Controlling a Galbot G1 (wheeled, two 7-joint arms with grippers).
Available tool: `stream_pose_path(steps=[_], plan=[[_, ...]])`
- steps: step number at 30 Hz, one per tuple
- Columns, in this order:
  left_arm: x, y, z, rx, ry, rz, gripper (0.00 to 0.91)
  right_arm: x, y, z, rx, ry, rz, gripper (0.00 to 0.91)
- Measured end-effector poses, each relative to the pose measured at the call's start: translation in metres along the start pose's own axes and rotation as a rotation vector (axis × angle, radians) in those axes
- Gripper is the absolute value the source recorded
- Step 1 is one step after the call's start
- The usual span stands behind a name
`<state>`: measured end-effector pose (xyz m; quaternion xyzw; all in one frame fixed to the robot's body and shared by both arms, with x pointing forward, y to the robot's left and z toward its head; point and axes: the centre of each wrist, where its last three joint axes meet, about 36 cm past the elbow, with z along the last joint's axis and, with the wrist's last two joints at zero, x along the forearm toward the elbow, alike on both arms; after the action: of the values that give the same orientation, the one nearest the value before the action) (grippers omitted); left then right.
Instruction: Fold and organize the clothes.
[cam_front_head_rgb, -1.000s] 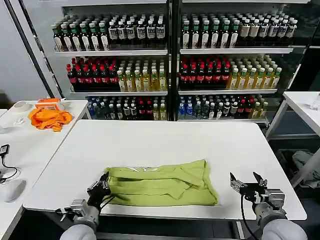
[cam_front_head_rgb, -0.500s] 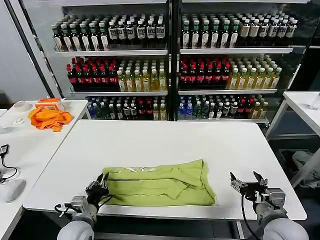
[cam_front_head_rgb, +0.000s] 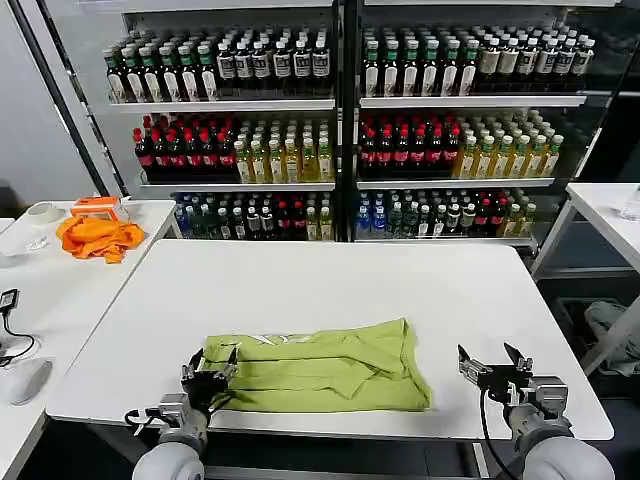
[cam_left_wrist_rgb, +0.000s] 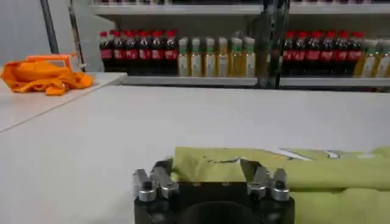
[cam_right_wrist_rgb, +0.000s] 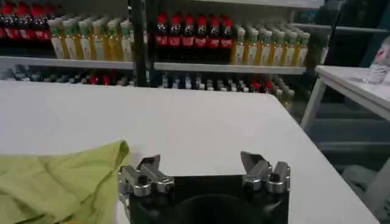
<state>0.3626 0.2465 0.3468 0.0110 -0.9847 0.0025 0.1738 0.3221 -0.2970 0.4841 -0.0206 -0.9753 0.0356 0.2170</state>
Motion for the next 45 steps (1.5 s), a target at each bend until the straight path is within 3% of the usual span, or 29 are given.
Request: stream_pose_path(steps=[1, 2, 3, 6, 29, 38, 45], plan=[[0.0, -0.001, 0.001, -0.003, 0.002, -0.002, 0.907, 0.0, 0.0, 0.0, 0.0, 0.0, 0.0, 0.907], [0.0, -0.002, 0.002, -0.007, 0.004, -0.004, 0.736, 0.001, -0.001, 0.0, 0.001, -0.001, 0.001, 0.907], [0.0, -0.003, 0.003, -0.012, 0.006, -0.005, 0.443, 0.001, -0.001, 0.0, 0.001, -0.001, 0.002, 0.907], [0.001, -0.004, 0.006, -0.026, 0.015, -0.011, 0.02, 0.002, -0.001, -0.001, 0.002, -0.002, 0.003, 0.907], [0.003, 0.0, 0.014, -0.016, 0.039, -0.029, 0.01, 0.007, -0.001, -0.005, -0.005, -0.014, 0.006, 0.907], [0.005, 0.016, 0.005, 0.003, 0.034, -0.051, 0.01, 0.008, -0.001, -0.006, -0.008, -0.016, 0.005, 0.907], [0.009, 0.048, -0.014, 0.002, 0.01, -0.09, 0.01, 0.007, -0.001, -0.008, -0.01, -0.021, -0.001, 0.907]])
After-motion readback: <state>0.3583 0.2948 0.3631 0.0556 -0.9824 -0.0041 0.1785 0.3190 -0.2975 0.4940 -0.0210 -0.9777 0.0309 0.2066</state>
